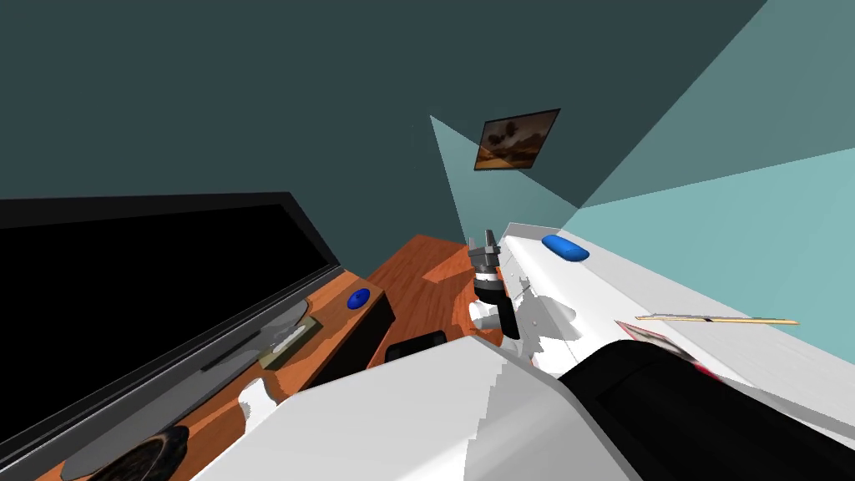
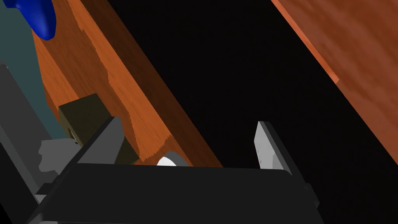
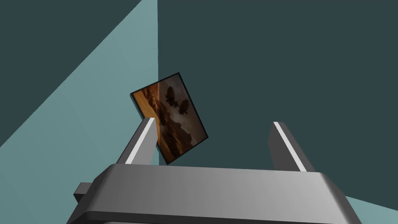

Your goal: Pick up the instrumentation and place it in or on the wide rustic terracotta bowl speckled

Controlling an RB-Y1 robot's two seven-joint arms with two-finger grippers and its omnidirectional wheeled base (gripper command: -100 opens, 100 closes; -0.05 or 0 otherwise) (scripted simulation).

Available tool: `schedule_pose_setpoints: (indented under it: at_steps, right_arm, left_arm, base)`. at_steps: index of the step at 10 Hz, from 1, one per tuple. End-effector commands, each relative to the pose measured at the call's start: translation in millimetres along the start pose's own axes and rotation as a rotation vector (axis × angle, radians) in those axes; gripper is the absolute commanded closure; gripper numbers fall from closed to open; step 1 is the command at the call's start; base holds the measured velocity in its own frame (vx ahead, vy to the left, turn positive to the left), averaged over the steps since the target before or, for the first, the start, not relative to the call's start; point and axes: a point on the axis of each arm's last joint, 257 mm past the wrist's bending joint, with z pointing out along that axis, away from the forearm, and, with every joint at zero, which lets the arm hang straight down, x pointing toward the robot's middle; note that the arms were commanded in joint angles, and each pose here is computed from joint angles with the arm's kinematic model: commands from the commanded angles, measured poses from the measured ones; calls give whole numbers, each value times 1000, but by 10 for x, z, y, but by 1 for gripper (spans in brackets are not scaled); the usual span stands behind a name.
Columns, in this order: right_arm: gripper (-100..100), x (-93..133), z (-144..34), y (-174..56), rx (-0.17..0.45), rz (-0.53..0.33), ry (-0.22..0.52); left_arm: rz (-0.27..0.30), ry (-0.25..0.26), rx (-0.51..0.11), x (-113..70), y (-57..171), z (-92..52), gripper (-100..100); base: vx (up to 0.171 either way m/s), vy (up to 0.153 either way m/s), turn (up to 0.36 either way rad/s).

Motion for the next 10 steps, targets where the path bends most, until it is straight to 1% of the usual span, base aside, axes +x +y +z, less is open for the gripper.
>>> schedule_pose_setpoints:
  at_steps: [1, 2, 3, 5, 7, 9, 10]
  right_arm:
    - [0, 0, 0, 0, 0, 0, 0]
    - [0, 0, 0, 0, 0, 0, 0]
    - [0, 0, 0, 0, 0, 0, 0]
    - [0, 0, 0, 0, 0, 0, 0]
    - [0, 0, 0, 0, 0, 0, 0]
    - [0, 0, 0, 0, 0, 0, 0]
    - [0, 0, 0, 0, 0, 0, 0]
  left_arm:
    - [14, -13, -72, -149, 271, -106, -100]
    - [29, -15, -123, -223, 464, -191, -100]
    - [34, -32, -141, -309, 546, -233, -100]
    - [79, -53, -258, -552, 970, -476, -100]
    - [131, -65, -360, -760, 1308, -716, -100]
    - [183, -70, -445, -926, 1567, -926, -100]
    - [183, -68, -447, -919, 1574, -930, -100]
  base:
    - [68, 14, -214]
    - [97, 46, -353]
    - [86, 42, -120]
    - [91, 37, -252]
    - [95, 98, -312]
    - [110, 99, -297]
    - [65, 82, -87]
